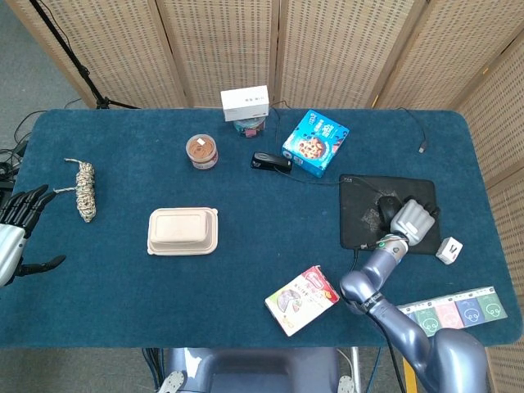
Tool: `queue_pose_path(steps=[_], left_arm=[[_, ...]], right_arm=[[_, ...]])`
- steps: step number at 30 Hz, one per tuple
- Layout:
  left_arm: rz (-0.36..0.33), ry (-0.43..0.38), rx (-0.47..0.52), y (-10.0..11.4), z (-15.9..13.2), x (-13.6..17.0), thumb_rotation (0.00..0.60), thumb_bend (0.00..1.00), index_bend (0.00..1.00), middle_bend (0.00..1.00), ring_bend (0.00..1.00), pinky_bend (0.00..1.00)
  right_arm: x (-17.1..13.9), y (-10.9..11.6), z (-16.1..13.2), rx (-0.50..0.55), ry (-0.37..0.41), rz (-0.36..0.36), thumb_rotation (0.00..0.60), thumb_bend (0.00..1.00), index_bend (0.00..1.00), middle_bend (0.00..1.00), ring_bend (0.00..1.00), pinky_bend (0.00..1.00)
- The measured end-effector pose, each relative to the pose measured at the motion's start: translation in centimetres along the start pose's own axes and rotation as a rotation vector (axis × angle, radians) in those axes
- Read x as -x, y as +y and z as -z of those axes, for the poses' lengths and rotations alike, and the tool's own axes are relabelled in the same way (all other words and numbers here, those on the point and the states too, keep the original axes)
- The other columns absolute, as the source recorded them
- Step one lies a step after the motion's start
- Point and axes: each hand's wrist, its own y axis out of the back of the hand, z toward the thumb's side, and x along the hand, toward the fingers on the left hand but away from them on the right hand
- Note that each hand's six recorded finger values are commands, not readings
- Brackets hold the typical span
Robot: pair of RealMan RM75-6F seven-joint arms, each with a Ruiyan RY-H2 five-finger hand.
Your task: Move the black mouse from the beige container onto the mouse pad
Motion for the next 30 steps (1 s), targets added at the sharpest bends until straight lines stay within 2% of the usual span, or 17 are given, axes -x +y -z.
queue_pose_path(steps=[10,15,19,25,30], left_arm=[[0.003,-0.002,0.004,0.0,0.0,0.0,0.6,0.13,0.0,0.0,0.0,0.0],[0.005,0.0,0.004,0.0,0.1,-0.1,0.6,0.13,0.0,0.0,0.0,0.0],[0.007,0.0,0.001,-0.1,0.0,-0.1,0.6,0.13,0.0,0.0,0.0,0.0],[0.011,-0.005,-0.012,-0.3,-0.2,0.0,0.6,0.13,0.0,0.0,0.0,0.0],[0.016,-0.009,-0.025,-0.6,-0.5,0.2,0.6,0.13,0.0,0.0,0.0,0.0]], right_arm=[[-0.1,0.0,-0.1,0.001,0.014,-0.002,0.6,0.12,0.17,0.14,0.02,0.0],[-0.6,0.7,-1.1,0.029,0.047,0.0,0.6,0.11,0.09,0.05,0.0,0.0],[-1.6,1.5,-2.5,0.053,0.089,-0.015,0.6,0.09,0.06,0.04,0.0,0.0],[-4.1,4.4,-5.0,0.114,0.225,-0.023,0.6,0.0,0.05,0.01,0.0,0.0],[-6.5,8.7,-5.6,0.152,0.428,0.017,0.6,0.0,0.05,0.0,0.0,0.0]])
